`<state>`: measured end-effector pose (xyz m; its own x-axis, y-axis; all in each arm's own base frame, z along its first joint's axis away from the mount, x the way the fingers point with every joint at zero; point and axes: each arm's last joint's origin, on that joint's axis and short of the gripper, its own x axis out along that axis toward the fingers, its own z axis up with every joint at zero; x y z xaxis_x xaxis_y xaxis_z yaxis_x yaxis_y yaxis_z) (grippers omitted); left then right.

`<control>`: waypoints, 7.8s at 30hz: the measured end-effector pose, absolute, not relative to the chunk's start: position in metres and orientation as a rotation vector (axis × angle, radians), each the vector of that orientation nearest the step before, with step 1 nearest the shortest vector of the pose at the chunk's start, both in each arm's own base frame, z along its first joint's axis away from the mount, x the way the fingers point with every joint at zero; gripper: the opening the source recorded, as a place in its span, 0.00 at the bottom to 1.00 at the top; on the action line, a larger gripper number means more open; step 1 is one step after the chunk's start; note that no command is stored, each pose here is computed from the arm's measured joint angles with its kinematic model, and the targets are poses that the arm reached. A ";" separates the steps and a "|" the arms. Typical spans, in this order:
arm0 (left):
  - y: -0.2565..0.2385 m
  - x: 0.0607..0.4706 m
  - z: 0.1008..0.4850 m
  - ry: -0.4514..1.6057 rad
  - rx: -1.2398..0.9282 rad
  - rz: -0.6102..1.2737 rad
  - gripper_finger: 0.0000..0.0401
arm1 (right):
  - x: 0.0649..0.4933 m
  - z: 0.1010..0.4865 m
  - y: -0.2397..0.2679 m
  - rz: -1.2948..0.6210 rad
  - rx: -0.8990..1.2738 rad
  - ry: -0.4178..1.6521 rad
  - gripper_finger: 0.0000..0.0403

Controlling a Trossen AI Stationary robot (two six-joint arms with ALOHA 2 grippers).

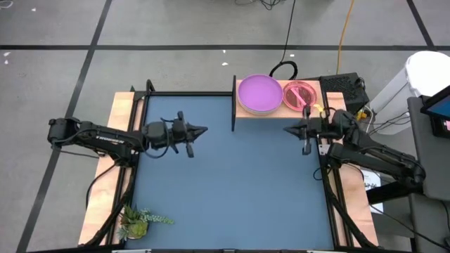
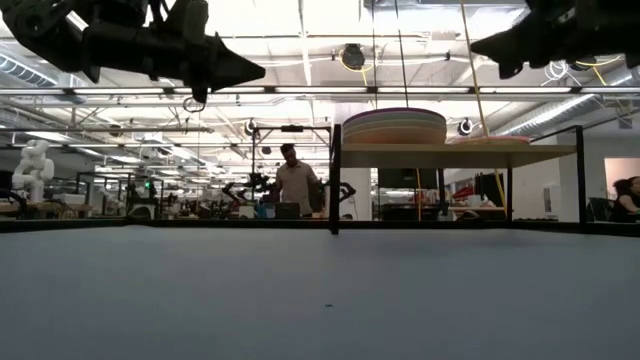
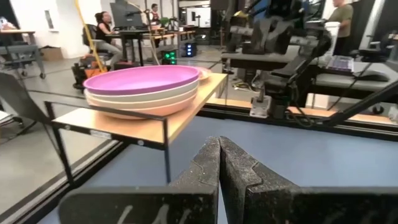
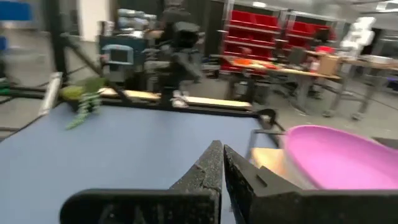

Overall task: Place and stack plates onto a shelf
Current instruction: Return to Home Position

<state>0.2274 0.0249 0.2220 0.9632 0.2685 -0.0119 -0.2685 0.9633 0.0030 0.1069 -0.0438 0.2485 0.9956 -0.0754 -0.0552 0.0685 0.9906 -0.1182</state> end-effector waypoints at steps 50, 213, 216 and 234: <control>0.009 0.164 0.154 -0.070 -0.022 0.242 0.00 | 0.112 0.152 -0.033 -0.161 -0.034 0.205 0.00; 0.001 0.097 0.169 -0.028 -0.006 0.041 0.00 | 0.097 0.169 0.006 -0.023 -0.010 -0.020 0.00; 0.001 0.097 0.169 -0.026 -0.002 0.042 0.00 | 0.097 0.170 0.006 -0.023 -0.010 -0.021 0.00; 0.001 0.097 0.170 -0.036 0.022 0.043 0.00 | 0.097 0.169 0.006 -0.023 -0.010 -0.021 0.00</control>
